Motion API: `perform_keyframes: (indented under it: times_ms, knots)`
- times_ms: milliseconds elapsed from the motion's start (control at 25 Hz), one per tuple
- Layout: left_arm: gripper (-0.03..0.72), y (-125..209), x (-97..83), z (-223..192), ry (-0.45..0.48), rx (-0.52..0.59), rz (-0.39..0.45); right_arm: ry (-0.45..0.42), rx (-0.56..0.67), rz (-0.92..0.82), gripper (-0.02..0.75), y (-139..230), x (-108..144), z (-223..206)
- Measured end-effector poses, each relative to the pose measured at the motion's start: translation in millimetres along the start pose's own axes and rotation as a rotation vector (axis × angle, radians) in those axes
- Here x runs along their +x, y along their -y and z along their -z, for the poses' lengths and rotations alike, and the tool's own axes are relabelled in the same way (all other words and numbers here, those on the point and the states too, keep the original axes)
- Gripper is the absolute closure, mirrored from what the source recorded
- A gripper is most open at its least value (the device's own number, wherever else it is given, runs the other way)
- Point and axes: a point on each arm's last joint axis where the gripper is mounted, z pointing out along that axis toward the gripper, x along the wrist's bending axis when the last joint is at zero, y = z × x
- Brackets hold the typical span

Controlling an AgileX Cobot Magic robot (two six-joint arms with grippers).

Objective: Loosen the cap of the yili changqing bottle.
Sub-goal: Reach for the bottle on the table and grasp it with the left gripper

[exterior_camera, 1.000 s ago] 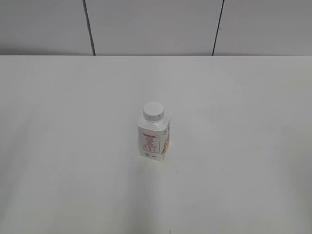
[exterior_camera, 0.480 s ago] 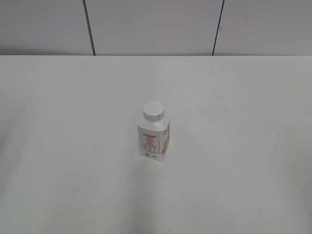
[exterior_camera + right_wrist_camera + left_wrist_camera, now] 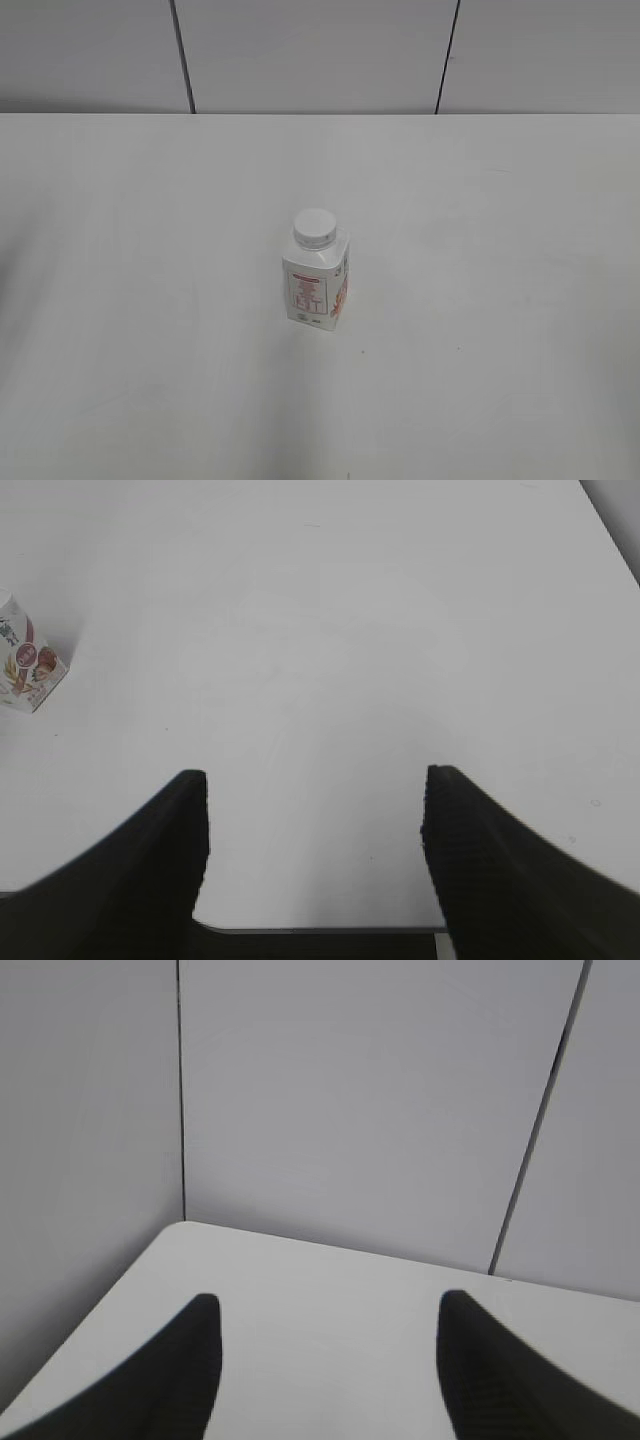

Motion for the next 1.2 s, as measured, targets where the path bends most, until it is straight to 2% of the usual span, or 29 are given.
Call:
perform_keyframes:
  times_ms: [240, 640, 840, 920, 1120, 1200]
  knots:
    - [0.261, 16.1, -15.8, -26.7, 0.159, -0.015, -0.081, -0.002, -0.001, -0.001, 0.207, -0.1, 0.2, 0.0]
    - [0.263, 51.9, -46.9, -75.3, 0.491, 0.164, -0.157, -0.002, -0.001, -0.001, 0.207, -0.1, 0.2, 0.0]
    - [0.263, 79.0, -65.0, -99.2, 0.718, 0.291, -0.116, -0.002, -0.001, -0.001, 0.207, -0.1, 0.2, 0.0]
    - [0.263, 89.5, -69.8, -108.4, 0.782, 0.331, -0.085, -0.002, -0.001, -0.001, 0.207, -0.1, 0.2, 0.0]
    - [0.263, 108.0, -81.6, -132.1, 0.94, 0.391, 0.002, -0.002, -0.001, -0.002, 0.207, -0.1, 0.2, 0.0]
    - [0.263, 113.9, -86.1, -139.9, 1.016, 0.398, 0.004, -0.003, -0.001, -0.002, 0.207, -0.1, 0.2, 0.0]
